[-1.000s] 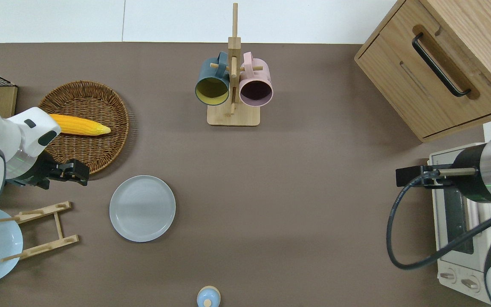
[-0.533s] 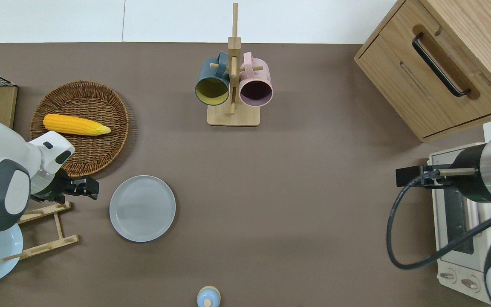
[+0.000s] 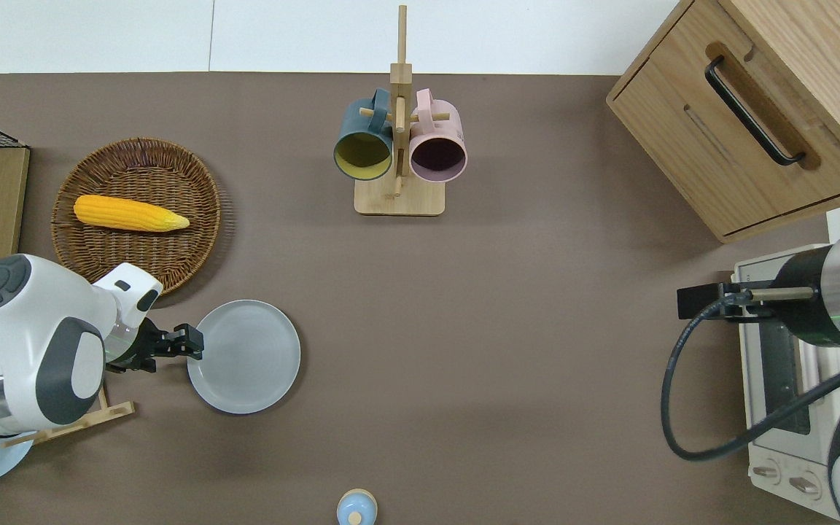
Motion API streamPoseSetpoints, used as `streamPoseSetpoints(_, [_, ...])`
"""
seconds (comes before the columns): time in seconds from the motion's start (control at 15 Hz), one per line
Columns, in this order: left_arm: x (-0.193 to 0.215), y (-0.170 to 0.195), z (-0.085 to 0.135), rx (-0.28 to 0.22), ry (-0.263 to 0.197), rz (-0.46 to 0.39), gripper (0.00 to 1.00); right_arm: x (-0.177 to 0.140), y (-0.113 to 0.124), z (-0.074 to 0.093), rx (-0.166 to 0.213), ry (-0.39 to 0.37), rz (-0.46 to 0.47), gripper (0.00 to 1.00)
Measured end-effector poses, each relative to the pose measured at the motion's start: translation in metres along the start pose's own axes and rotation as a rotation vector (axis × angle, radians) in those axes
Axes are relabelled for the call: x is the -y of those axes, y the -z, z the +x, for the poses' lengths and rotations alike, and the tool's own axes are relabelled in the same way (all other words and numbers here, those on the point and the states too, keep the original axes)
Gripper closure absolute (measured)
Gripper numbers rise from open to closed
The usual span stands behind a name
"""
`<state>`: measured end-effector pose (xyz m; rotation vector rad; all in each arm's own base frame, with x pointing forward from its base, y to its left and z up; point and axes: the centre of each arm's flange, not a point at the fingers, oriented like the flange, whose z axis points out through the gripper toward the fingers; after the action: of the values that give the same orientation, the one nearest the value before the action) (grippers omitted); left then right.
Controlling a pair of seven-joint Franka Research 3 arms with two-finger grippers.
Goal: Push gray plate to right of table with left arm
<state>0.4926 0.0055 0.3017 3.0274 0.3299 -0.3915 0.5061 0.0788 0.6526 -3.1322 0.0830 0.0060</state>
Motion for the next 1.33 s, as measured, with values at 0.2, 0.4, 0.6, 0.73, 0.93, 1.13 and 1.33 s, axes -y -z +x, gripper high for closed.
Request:
streamPoseSetpoints(0.2, [0.004, -0.018, -0.007, -0.005, 0.012, -0.005, 0.26, 0.0, 0.0, 0.0, 0.0, 0.0, 0.0, 0.0])
streamPoseSetpoints(0.4, [0.004, -0.012, -0.008, -0.017, 0.011, -0.008, 0.57, 0.0, 0.0, 0.0, 0.0, 0.0, 0.0, 0.0])
streamPoseSetpoints(0.6, [0.002, -0.009, -0.009, -0.023, 0.012, -0.013, 0.79, 0.0, 0.0, 0.0, 0.0, 0.0, 0.0, 0.0])
streamPoseSetpoints(0.73, [0.002, -0.01, -0.01, -0.02, 0.024, -0.031, 0.86, 0.0, 0.0, 0.0, 0.0, 0.0, 0.0, 0.0])
streamPoseSetpoints(0.93, [0.001, -0.008, -0.011, -0.02, 0.03, -0.045, 0.96, 0.0, 0.0, 0.0, 0.0, 0.0, 0.0, 0.0])
streamPoseSetpoints(1.13, [0.0, -0.007, -0.013, -0.02, 0.038, -0.059, 0.96, 0.0, 0.0, 0.0, 0.0, 0.0, 0.0, 0.0])
streamPoseSetpoints(1.33, [-0.004, -0.008, -0.014, -0.015, 0.048, -0.081, 0.96, 0.0, 0.0, 0.0, 0.0, 0.0, 0.0, 0.0])
